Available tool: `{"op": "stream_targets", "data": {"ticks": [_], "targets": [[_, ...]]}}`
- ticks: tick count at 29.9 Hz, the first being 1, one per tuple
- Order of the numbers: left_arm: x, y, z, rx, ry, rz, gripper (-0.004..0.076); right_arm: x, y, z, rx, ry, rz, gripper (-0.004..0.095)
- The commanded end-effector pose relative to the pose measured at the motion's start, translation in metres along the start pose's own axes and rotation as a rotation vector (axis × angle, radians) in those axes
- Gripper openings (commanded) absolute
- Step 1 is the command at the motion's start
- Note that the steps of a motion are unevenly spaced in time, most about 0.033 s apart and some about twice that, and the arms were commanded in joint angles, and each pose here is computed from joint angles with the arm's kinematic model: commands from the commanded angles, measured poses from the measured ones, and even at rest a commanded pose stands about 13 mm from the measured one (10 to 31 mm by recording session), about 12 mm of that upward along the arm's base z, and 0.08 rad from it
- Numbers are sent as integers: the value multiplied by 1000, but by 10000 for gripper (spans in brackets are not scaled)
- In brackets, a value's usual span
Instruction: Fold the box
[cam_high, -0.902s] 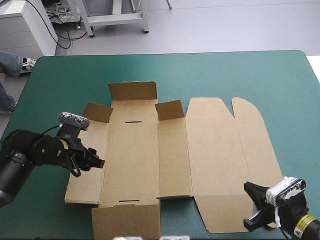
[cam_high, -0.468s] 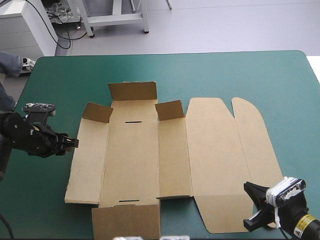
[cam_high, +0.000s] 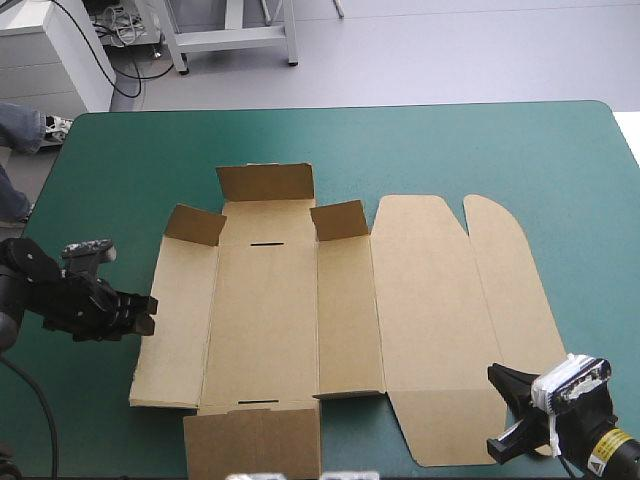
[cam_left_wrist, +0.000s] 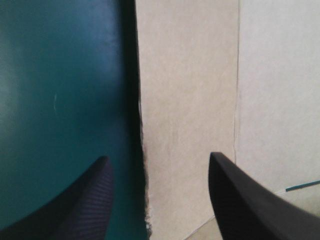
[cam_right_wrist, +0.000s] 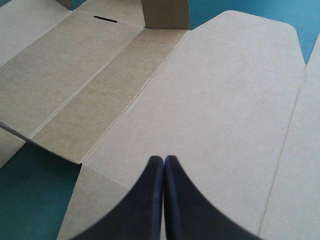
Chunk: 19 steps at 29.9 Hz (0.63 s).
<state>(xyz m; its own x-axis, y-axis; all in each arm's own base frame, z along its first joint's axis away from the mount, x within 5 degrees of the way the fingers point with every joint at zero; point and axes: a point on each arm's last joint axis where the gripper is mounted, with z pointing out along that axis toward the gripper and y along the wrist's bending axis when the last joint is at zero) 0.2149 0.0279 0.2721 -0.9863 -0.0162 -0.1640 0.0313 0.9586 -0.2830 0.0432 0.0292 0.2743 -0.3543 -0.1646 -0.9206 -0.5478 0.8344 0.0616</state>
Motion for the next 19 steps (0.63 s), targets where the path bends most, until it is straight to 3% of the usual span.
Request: {"op": "stream_targets", "data": {"ticks": [1,19], "targets": [[6,-2,8,59,65,33,402,-15,1,-4,-1,-93,-33,-20],[-4,1,19,66,-41,155,402,-15,1,-4,0,-93,-44,-22]]}}
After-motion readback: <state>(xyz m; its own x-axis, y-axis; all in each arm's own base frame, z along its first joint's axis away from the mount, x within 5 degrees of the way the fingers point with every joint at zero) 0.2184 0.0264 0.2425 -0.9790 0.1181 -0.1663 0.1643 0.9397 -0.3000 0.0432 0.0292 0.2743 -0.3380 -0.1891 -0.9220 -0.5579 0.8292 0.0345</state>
